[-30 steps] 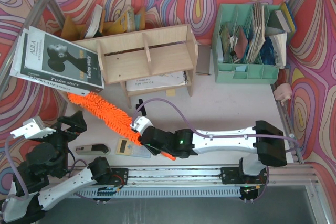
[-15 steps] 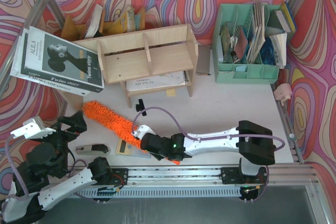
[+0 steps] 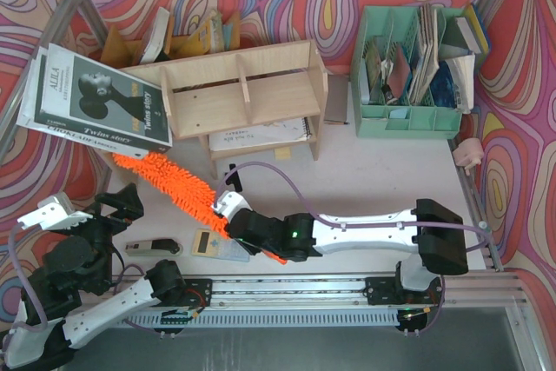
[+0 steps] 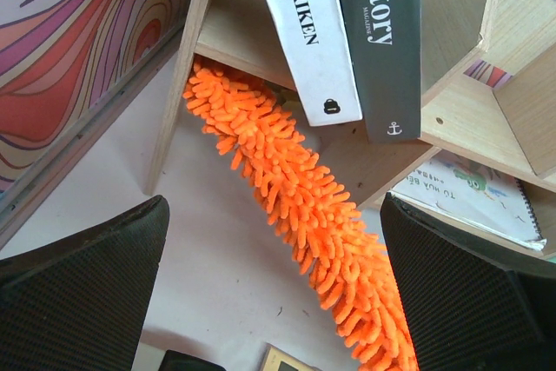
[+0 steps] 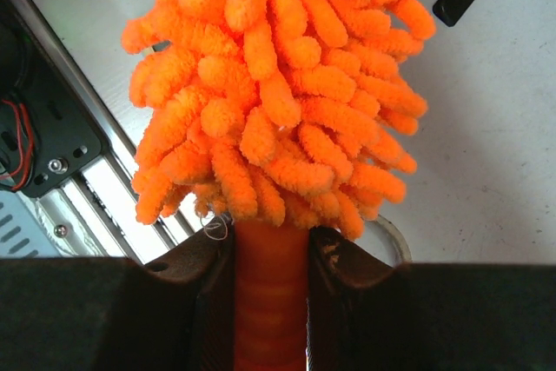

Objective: Dust the bookshelf with a duster

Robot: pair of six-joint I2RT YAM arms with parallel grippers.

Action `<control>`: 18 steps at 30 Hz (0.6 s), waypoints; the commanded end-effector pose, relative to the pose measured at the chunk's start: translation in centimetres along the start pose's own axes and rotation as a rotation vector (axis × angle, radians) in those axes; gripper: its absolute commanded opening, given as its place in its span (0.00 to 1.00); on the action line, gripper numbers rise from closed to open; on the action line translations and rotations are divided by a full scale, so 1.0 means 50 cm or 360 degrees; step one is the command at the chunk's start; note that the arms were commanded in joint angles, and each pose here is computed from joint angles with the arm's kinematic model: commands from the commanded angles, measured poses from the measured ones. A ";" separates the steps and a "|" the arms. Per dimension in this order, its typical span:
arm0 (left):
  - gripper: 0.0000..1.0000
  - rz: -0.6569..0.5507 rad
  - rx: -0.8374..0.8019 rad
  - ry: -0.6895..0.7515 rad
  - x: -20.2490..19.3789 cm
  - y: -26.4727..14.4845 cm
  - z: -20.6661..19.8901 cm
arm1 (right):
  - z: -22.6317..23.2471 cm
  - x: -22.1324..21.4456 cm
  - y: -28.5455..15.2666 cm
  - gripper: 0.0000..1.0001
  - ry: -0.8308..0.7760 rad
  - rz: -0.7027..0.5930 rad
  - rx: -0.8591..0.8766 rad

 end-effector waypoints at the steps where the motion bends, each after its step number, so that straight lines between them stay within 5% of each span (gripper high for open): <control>1: 0.98 -0.0016 0.0019 0.0008 0.004 0.000 0.007 | 0.005 0.011 0.023 0.00 0.0006 -0.0056 -0.0038; 9: 0.99 -0.0015 0.0018 0.0012 0.003 0.001 0.006 | 0.002 0.010 0.055 0.00 -0.0026 -0.0045 -0.0064; 18: 0.99 -0.0018 0.0020 0.0013 0.004 0.001 0.006 | -0.016 0.121 0.018 0.00 -0.0014 -0.0243 -0.0116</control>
Point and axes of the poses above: each gripper's point midway between its finger pads, its own y axis out along the fingers, its own z axis along the line the jaws close on, x = y × z, the point moved 1 cm from there along -y, back along the fingers, and after that the axes turned 4 degrees about -y, right-handed, at the moved point
